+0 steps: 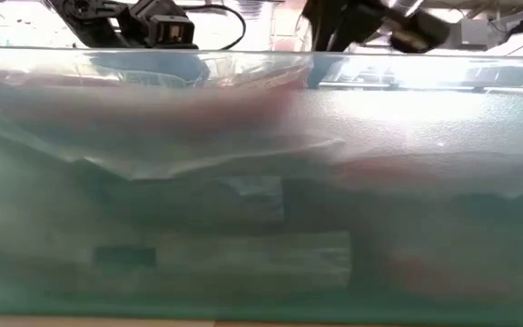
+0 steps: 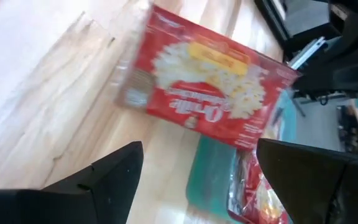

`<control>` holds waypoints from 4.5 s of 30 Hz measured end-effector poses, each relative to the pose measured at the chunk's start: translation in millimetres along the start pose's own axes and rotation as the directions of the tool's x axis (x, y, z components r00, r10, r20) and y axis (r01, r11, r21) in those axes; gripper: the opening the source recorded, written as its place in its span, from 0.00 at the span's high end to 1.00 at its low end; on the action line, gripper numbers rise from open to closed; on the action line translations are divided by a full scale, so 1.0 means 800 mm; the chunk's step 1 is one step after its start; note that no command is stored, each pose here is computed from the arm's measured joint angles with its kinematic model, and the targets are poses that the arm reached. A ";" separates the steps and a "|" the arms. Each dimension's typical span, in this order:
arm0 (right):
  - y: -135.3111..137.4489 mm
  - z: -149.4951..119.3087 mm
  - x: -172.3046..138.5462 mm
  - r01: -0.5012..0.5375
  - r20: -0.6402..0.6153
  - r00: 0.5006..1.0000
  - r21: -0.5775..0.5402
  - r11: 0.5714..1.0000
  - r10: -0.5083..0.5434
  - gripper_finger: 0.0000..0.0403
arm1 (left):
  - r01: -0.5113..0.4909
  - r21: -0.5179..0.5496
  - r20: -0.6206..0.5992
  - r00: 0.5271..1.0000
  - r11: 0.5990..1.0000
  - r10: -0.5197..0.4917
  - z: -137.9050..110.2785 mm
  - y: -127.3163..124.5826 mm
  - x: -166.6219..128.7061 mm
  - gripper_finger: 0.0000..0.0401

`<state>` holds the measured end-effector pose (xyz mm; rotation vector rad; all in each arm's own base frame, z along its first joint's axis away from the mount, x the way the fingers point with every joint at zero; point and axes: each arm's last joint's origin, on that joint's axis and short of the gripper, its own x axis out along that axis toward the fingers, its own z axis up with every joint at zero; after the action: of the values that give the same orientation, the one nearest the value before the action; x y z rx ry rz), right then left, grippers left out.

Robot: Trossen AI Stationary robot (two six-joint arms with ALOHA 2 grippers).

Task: Sort popcorn bags into baskets
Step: Put the red popcorn bag into the green bin, then return to Home Position

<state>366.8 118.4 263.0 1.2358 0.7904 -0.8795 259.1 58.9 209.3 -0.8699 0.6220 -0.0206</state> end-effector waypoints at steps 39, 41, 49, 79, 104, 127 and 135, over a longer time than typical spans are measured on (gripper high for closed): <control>-0.048 -0.154 -0.075 -0.145 -0.277 0.954 -0.102 0.984 0.111 0.99 | -0.124 0.023 0.036 0.992 0.992 0.123 -0.004 0.002 -0.010 0.24; -0.047 -0.156 -0.064 -0.124 -0.298 0.951 -0.108 0.986 0.087 0.97 | -0.123 0.024 0.036 0.992 0.992 0.122 -0.003 0.002 -0.010 0.24; -0.044 -0.160 -0.030 -0.080 -0.327 0.945 -0.200 0.976 0.011 0.89 | -0.133 0.025 0.038 0.991 0.991 0.132 -0.004 0.002 -0.010 0.24; -0.041 0.050 -0.029 0.428 0.206 0.903 -0.377 0.821 -0.376 0.73 | -0.167 0.020 0.061 0.984 0.986 0.165 -0.003 0.004 -0.010 0.24; -0.036 -0.017 0.055 0.151 -0.089 0.970 -0.508 0.848 -0.226 0.73 | -0.182 0.045 0.030 0.983 0.982 0.181 -0.007 0.006 -0.010 0.24; 0.058 -0.002 -0.070 -0.142 -0.077 0.988 -0.778 0.612 0.131 0.73 | 0.299 0.179 -0.013 0.954 0.938 -0.301 0.040 -0.055 -0.070 0.24; 0.079 0.075 -0.188 -0.138 -0.087 0.970 -0.965 0.223 0.226 0.73 | 0.178 0.577 0.318 0.851 0.797 -0.419 0.072 -0.150 -0.210 0.24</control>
<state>356.5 85.4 433.6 0.1058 0.8746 -0.0675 177.7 65.0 407.4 -0.3970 0.0282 -0.2792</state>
